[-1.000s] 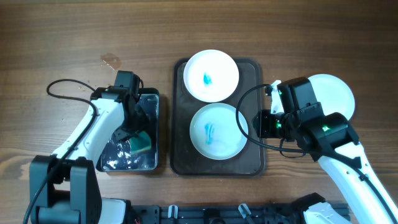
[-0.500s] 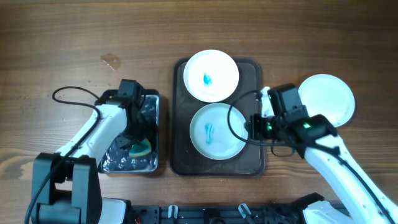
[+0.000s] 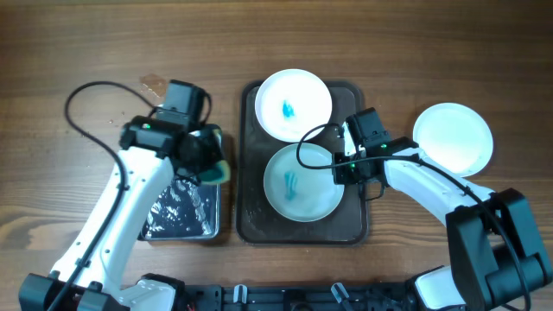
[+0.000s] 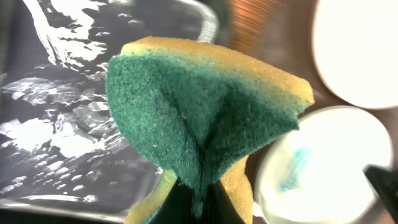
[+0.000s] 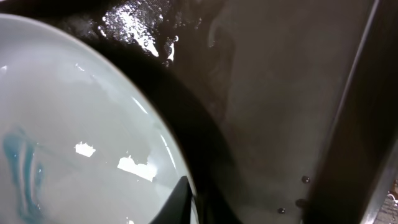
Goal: Clean dirty plates on tray and stack at the side
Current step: 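Scrub the held plate with the sponge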
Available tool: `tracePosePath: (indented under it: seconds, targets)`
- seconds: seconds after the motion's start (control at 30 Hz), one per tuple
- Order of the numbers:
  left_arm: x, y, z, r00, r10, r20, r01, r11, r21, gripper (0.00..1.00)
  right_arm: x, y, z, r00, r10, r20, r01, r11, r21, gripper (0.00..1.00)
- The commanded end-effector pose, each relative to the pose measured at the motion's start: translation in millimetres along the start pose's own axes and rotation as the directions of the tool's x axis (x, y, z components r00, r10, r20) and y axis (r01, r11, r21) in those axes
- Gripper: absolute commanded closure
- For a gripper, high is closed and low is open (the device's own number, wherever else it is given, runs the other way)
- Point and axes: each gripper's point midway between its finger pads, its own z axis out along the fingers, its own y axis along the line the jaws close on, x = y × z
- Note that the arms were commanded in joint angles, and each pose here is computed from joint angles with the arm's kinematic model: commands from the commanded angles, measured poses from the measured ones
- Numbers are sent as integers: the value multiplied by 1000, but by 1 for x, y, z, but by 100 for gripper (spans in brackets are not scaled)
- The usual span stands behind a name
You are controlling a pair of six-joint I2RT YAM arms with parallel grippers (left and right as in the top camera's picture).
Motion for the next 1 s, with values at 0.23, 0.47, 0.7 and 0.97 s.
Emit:
tracePosePath:
  seconds: [0.23, 0.47, 0.7, 0.97]
  targets:
    - [51, -140, 45, 977, 189, -95, -149, 935, 322, 96, 14, -14, 9, 995, 92, -50, -88, 994, 63, 96]
    - [105, -182, 120, 945, 199, -261, -102, 934, 341, 96, 18, -15, 9, 993, 94, -65, -89, 994, 68, 96]
    - [79, -94, 151, 980, 63, -187, -79, 994, -78, 96, 20, -15, 9, 993, 95, -72, -90, 993, 71, 96]
    - [50, -48, 132, 987, 93, -128, -125, 957, -263, 96, 21, -16, 9, 993, 95, -74, -90, 993, 72, 96]
